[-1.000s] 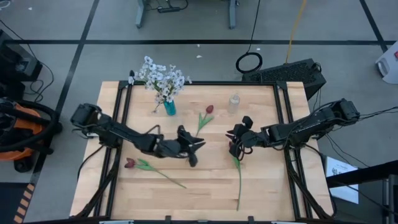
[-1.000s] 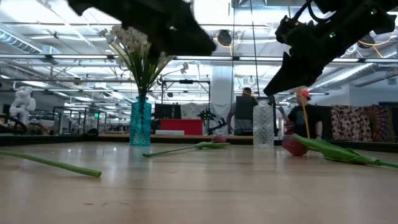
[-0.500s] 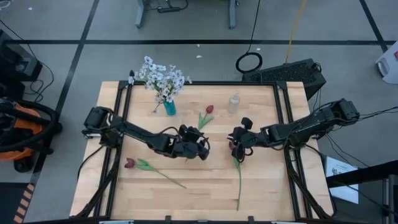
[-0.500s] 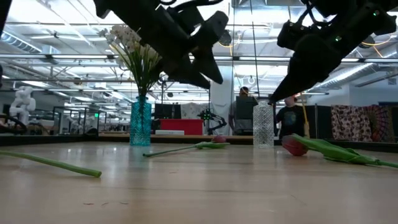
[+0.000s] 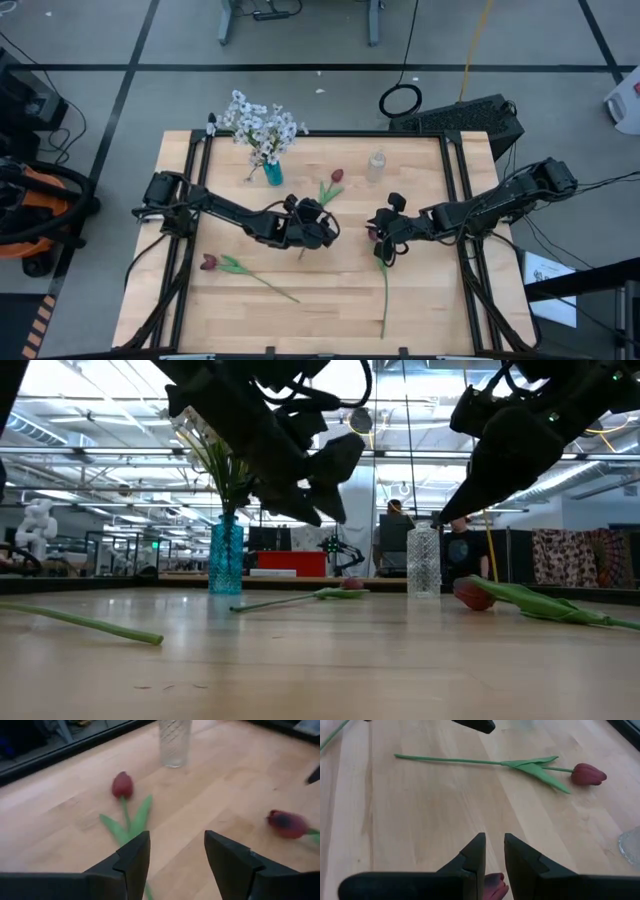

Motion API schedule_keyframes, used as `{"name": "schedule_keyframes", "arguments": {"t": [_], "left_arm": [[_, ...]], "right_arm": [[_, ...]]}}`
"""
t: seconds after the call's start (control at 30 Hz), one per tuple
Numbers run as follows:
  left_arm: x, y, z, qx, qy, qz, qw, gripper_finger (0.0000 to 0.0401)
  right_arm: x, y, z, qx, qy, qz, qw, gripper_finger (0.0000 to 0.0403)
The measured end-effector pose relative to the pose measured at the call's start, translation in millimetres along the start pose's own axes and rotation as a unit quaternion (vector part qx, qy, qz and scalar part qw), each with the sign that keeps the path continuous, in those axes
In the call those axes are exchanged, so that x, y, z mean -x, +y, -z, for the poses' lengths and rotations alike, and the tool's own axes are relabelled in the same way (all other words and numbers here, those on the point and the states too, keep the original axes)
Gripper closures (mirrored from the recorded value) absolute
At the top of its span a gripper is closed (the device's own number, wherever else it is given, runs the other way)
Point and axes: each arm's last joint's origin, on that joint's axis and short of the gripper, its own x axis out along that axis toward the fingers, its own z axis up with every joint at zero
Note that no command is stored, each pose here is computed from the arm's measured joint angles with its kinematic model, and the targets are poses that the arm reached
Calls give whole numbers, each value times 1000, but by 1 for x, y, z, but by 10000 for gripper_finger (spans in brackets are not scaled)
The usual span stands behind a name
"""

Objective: Sort flowers into vase by color
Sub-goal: Put the top red tulip into the transparent vase

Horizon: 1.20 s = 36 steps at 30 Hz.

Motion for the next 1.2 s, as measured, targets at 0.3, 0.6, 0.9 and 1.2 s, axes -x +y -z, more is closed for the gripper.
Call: {"name": "schedule_keyframes", "arguments": {"t": [0.3,0.6,0.9,1.2], "left_arm": [[-3,8,6,6,45,-14,999,210],[-8,13,3,-6,45,-21,999,210],[-23,22,3,2,54,-38,998,210],[-45,22,28,-5,77,-58,995,210]], "right_arm": [[0,-1,-1,2,-5,9,1000,342],[-1,-5,-2,-36,-19,44,998,342],[-1,-5,-2,-53,-18,41,998,342],[-1,-5,-1,-25,-14,42,999,342]]}}
